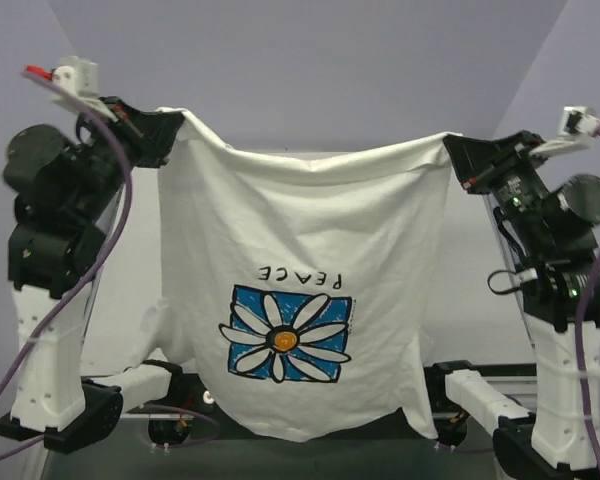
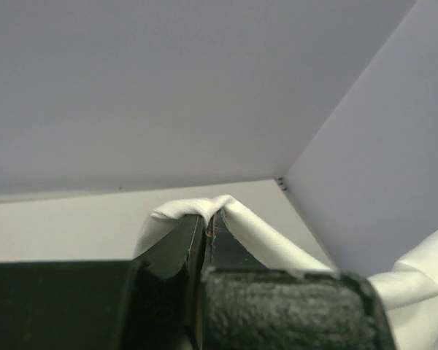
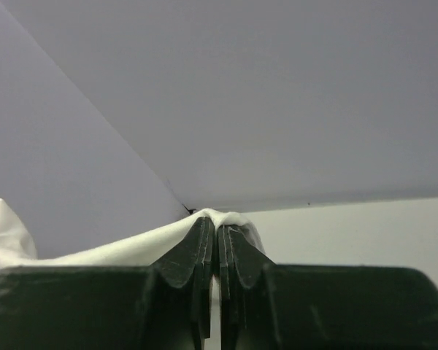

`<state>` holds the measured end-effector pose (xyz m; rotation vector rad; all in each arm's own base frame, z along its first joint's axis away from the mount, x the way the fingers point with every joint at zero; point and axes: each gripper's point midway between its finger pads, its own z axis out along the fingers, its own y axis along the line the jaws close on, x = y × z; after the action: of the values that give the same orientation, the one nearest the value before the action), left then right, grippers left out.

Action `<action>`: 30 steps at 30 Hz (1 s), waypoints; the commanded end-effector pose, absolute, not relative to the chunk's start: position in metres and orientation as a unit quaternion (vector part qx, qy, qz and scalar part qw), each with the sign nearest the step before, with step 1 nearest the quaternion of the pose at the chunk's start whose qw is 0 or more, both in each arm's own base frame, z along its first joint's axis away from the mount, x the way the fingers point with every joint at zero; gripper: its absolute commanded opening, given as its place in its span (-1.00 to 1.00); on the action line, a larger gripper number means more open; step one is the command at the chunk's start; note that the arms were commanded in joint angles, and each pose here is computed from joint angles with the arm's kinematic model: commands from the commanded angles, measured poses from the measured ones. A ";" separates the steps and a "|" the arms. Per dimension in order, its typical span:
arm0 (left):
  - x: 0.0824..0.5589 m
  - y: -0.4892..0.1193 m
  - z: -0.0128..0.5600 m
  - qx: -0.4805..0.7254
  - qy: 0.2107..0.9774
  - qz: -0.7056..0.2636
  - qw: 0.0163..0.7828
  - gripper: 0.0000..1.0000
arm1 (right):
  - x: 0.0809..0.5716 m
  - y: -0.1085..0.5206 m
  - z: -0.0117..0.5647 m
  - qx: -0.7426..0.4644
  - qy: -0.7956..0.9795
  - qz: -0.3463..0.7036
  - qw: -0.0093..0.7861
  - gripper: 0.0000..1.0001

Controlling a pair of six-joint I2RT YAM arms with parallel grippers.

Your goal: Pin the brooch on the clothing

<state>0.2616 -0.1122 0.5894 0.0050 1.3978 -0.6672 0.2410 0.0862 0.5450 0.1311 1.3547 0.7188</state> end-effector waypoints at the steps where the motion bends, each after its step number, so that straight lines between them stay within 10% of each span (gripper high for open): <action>1: 0.325 -0.106 0.547 -0.039 0.670 -0.256 0.695 -1.00 | 0.316 0.093 0.514 0.070 0.651 0.312 0.688 -1.00; 11: 0.384 -0.107 0.559 -0.050 0.676 -0.253 0.690 -1.00 | 0.358 0.082 0.568 0.074 0.627 0.275 0.725 -1.00; 30: 0.280 -0.079 0.609 -0.044 0.597 -0.249 0.761 -1.00 | 0.253 0.083 0.583 0.042 0.590 0.309 0.744 -1.00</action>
<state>0.3034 -0.0869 0.5832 -0.1112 1.4119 -0.5483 0.2848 0.0834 0.5614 0.1276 1.3926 0.6491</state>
